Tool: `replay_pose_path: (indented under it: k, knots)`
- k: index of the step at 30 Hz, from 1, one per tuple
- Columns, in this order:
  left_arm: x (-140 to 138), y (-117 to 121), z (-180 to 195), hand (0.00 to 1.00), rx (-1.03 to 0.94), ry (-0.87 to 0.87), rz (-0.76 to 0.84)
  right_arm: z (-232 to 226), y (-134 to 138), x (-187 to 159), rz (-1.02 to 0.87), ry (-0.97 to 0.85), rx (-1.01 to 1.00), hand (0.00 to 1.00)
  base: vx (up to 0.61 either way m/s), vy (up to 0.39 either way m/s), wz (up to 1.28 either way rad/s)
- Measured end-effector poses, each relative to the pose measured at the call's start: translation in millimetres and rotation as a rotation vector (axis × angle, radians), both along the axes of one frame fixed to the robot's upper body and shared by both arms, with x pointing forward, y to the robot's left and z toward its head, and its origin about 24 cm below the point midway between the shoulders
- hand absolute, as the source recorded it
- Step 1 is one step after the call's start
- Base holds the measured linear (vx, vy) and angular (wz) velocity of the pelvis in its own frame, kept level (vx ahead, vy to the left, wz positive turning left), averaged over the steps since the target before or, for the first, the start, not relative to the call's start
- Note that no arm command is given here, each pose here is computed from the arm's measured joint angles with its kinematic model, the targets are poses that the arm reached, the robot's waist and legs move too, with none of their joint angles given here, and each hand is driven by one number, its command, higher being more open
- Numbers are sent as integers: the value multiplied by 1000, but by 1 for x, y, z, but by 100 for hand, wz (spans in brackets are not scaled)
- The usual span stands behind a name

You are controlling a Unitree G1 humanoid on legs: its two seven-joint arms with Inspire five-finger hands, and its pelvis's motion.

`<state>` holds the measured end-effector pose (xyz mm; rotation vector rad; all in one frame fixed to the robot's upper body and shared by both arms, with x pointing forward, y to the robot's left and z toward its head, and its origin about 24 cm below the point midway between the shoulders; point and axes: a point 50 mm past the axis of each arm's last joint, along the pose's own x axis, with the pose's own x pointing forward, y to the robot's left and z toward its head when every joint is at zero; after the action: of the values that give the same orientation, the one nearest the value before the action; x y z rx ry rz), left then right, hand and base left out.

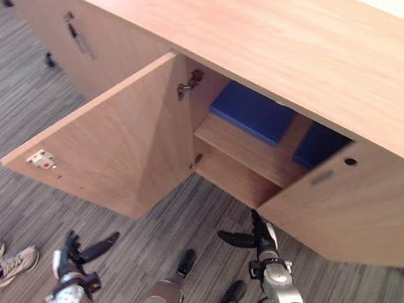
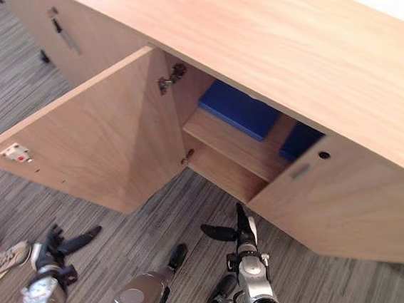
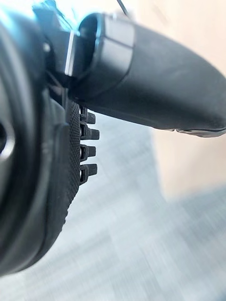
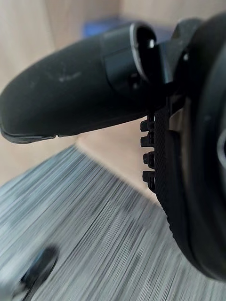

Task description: Walk over to the cabinet, pick up the folder, carry it to the office cabinet, place the folder inside the office cabinet, then close the office cabinet door

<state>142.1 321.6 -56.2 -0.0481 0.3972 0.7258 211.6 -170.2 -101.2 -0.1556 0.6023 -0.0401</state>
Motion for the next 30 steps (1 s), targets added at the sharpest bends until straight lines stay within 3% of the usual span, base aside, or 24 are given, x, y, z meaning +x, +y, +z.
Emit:
replay_pose_path:
  k: [2, 8, 11, 14, 19, 25, 27, 30]
  knots:
    - [13, 21, 35, 100, 123, -100, -29, 0, -7, 0, -39, -2, -2, 100, 21, 44, 29]
    - [47, 40, 101, 100, 328, -283, -129, -3, -22, -10, -117, 17, -7, 100, -64, 26, 5]
    - [52, 39, 106, 100, 342, -293, -152, -12, -28, -27, -157, 65, -5, 100, -57, 3, -4]
    - [64, 24, 105, 100, 328, -302, -237, -28, -37, -59, -218, 170, -1, 100, -27, 6, -21]
    - [45, 27, 96, 100, 300, -302, -146, -42, -48, -98, -316, 281, 8, 100, 8, 1, -32]
    - [7, -11, 65, 100, 160, -314, -88, -45, -54, -112, -382, 311, 26, 100, -53, 31, -37]
    - [-4, -23, 45, 100, 95, -234, -98, -46, -49, -111, -383, 311, 42, 100, -133, 37, -43]
    - [-24, -67, 0, 100, -48, -21, -248, -50, -41, -121, -410, 342, 75, 100, -133, 35, -26]
